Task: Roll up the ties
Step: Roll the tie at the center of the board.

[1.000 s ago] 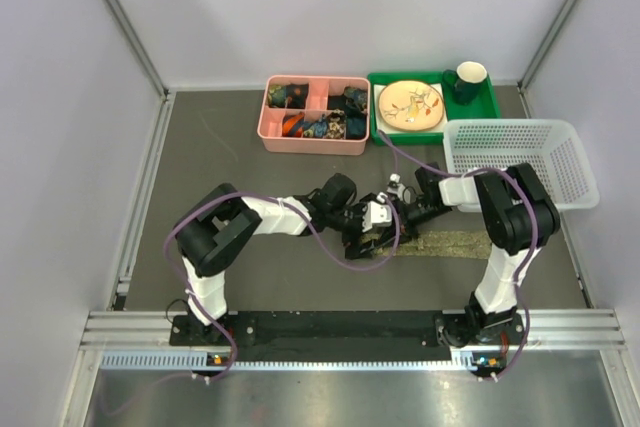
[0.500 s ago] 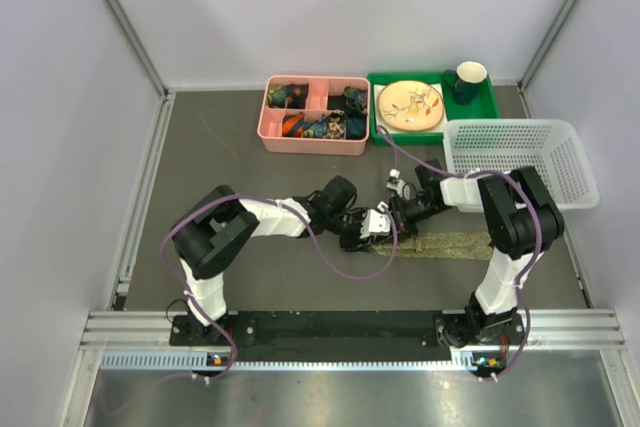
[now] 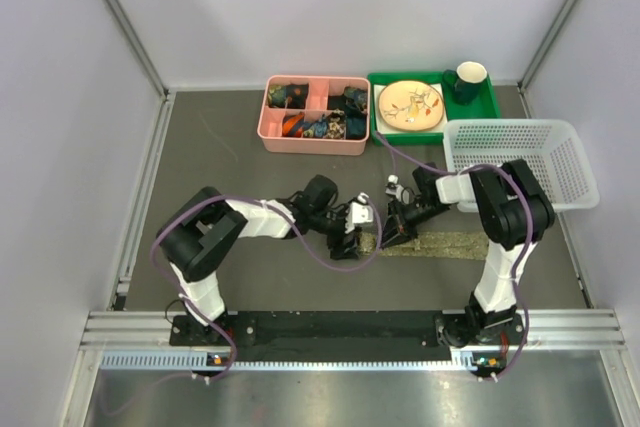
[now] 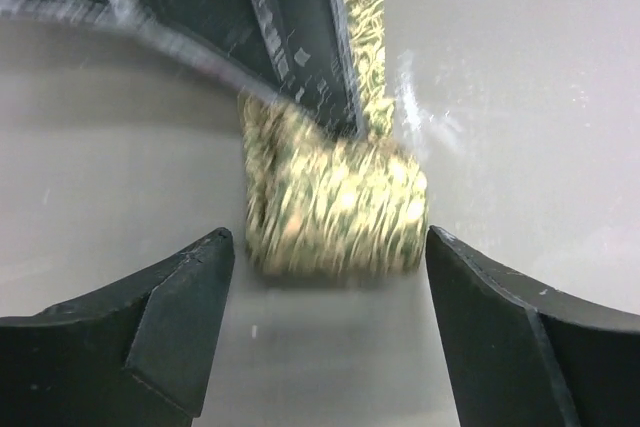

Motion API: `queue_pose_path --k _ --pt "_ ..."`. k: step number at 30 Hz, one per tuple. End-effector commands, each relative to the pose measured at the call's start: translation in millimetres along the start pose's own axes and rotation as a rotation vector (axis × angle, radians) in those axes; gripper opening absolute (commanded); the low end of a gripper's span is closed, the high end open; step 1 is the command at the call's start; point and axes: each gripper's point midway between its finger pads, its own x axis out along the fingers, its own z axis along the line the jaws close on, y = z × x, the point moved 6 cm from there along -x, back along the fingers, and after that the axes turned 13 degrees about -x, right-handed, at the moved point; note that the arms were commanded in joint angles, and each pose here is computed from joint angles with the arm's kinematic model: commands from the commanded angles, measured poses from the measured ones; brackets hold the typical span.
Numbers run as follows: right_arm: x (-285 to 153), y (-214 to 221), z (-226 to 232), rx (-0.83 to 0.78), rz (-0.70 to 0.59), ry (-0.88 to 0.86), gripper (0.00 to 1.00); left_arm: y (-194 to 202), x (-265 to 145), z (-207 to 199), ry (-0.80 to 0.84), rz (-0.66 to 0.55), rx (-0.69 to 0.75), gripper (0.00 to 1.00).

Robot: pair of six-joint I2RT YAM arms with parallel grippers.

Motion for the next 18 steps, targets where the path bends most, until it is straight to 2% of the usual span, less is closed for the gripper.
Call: queue_pose_path --k 1,3,8,16,18 --pt "8 -1 -29 -0.006 0.029 0.177 0.00 15 -11 -11 0.048 -0.125 -0.063 0.83" --pt "9 0 -31 0.006 0.036 0.178 0.00 2 -11 -9 0.041 -0.241 0.031 0.83" --pt "10 1 -32 0.020 0.051 0.171 0.00 0 -4 -2 0.015 -0.309 0.080 0.80" --pt "13 1 -32 0.030 0.064 0.137 0.00 2 6 0 0.036 -0.331 0.161 0.75" --pt "13 1 -32 0.031 0.066 0.133 0.00 1 8 0 0.036 -0.327 0.191 0.70"
